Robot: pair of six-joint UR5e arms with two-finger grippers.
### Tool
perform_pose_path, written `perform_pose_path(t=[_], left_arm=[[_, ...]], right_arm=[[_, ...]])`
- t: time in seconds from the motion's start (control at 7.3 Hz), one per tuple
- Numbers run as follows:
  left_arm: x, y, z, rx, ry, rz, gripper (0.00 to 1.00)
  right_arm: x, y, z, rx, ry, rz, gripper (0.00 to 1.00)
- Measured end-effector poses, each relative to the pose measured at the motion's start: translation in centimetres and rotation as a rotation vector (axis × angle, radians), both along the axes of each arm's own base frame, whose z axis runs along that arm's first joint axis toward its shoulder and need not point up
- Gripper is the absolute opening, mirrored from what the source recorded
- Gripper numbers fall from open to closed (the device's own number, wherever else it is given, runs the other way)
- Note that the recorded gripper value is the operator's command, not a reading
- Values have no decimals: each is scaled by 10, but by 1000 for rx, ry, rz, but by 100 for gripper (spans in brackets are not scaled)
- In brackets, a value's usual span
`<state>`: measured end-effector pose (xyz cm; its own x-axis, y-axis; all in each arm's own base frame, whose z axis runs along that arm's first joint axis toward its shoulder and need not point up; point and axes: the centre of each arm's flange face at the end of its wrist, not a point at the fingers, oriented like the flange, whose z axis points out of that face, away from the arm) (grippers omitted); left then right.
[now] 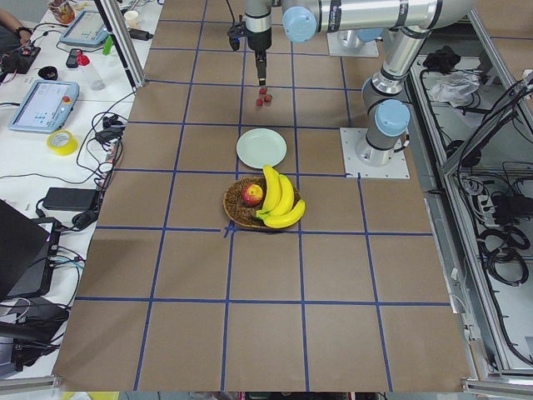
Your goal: Collect all strawberries into plate
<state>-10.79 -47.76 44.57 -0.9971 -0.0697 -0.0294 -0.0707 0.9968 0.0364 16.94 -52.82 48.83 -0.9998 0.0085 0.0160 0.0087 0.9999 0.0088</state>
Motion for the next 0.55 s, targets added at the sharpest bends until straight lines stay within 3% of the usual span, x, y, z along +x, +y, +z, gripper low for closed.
perform_pose_path(t=[0.27, 0.55], left_arm=[[-9, -16, -30, -41, 76, 33, 100], [-28, -24, -67, -44, 87, 134, 100]], right_arm=[[-6, 14, 97, -40, 3, 31, 100], [1, 23, 106, -51, 3, 123, 95]])
